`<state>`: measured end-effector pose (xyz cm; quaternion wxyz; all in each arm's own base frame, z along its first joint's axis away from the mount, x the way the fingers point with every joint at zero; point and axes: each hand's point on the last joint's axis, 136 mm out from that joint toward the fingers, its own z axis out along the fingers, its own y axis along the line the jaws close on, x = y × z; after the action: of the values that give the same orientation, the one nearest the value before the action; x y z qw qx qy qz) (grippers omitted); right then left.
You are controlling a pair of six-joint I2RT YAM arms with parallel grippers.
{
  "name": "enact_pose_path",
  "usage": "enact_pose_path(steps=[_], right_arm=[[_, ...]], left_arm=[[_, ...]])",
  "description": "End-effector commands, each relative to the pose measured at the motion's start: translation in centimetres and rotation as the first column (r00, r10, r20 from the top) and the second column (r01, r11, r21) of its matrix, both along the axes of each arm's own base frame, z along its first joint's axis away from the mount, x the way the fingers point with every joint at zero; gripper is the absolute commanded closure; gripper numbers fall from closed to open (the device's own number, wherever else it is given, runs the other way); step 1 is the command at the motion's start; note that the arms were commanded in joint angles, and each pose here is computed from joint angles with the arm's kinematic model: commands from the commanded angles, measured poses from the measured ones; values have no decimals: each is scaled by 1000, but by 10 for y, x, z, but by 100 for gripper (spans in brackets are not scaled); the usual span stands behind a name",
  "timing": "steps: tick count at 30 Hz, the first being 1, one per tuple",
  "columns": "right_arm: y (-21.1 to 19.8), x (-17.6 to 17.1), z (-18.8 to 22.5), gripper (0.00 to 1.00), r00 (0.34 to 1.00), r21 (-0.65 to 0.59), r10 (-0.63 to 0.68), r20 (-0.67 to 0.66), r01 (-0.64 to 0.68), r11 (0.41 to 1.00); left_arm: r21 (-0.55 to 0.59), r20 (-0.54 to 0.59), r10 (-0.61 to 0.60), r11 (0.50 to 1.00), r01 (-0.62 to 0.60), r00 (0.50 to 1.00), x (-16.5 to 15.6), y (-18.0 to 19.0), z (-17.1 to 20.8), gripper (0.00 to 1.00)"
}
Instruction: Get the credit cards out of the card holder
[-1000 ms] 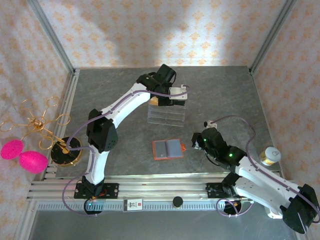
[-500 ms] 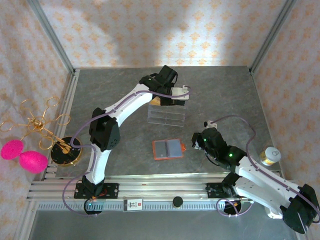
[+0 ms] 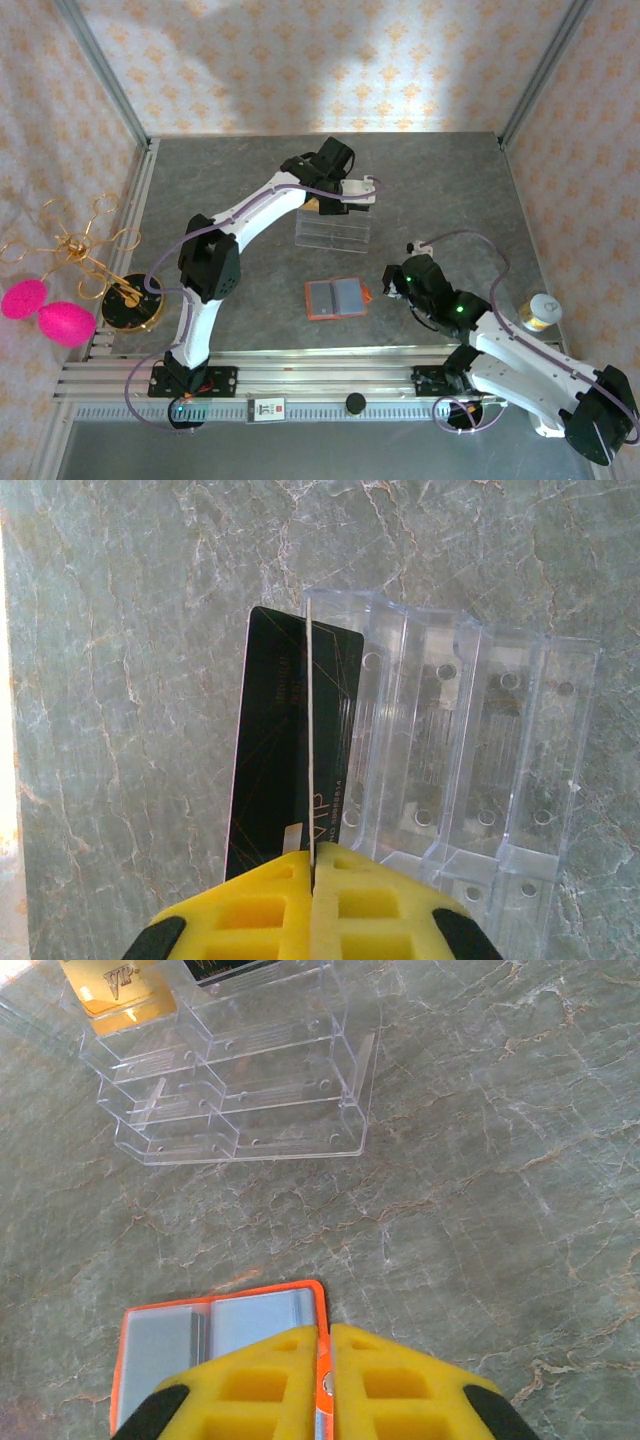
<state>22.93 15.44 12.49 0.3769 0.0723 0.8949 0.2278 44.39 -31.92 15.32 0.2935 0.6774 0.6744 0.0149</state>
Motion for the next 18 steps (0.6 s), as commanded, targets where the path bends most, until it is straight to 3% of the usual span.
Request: enact_pose_path(steps=[1,5,10,14,18], right_arm=[[-1,9,15,88,999,20,-28,43,28,999],[0,9,14,87,999,19,-26,39,25,1000],[1,8,12,87,999,27,-23,37,22,999],[2,8,12,83,999,33,-20,36,19,999],[6,8,11,72,999,41,-7,34,5,999]], left_arm=[[0,21,23,1000,-23,1000,8,5,-2,100],[-18,48,49,999,-48,998,13,5,4,98],[-35,83,81,996,-78,993,18,7,11,75],[-86,132,134,989,-123,982,27,7,30,71],[-214,186,213,962,-172,959,35,3,72,69]])
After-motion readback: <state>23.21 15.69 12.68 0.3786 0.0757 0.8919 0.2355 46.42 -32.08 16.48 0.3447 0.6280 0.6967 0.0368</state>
